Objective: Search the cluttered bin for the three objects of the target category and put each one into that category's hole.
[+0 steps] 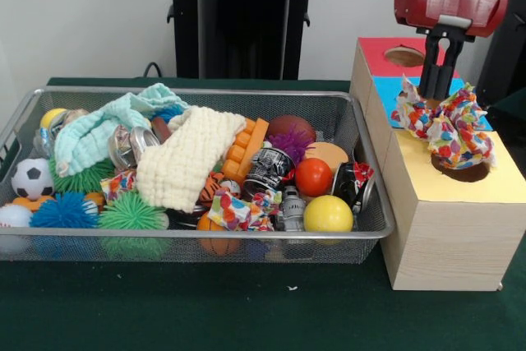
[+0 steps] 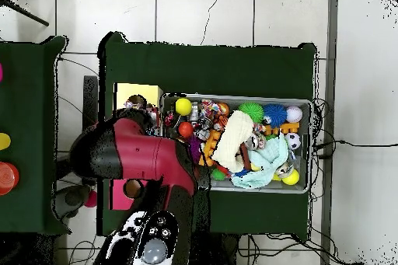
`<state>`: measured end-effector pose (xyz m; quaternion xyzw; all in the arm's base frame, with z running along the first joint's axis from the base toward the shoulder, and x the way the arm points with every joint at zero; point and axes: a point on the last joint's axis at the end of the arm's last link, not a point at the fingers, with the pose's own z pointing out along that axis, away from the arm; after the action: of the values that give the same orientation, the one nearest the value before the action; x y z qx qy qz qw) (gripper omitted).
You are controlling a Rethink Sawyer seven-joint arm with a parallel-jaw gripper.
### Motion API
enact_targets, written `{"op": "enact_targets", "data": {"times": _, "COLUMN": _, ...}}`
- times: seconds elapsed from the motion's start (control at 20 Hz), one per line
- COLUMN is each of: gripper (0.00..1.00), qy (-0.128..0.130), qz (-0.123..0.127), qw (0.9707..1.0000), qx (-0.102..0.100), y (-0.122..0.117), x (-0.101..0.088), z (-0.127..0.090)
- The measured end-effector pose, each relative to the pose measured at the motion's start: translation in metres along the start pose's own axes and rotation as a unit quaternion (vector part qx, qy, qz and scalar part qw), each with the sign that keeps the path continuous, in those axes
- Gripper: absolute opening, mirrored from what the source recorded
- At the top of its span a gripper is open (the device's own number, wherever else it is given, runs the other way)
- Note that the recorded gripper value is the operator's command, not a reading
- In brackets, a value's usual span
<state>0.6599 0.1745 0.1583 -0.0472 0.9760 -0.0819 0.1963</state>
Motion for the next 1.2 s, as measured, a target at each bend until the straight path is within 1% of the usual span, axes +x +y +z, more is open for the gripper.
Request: {"op": "enact_targets", "data": {"times": 1.2, "gripper": 0.00, "qy": 0.003, "qz": 0.002, "qw": 1.0000, "qx": -0.002, "y": 0.0007, "x": 0.0027, "z": 0.0017}}
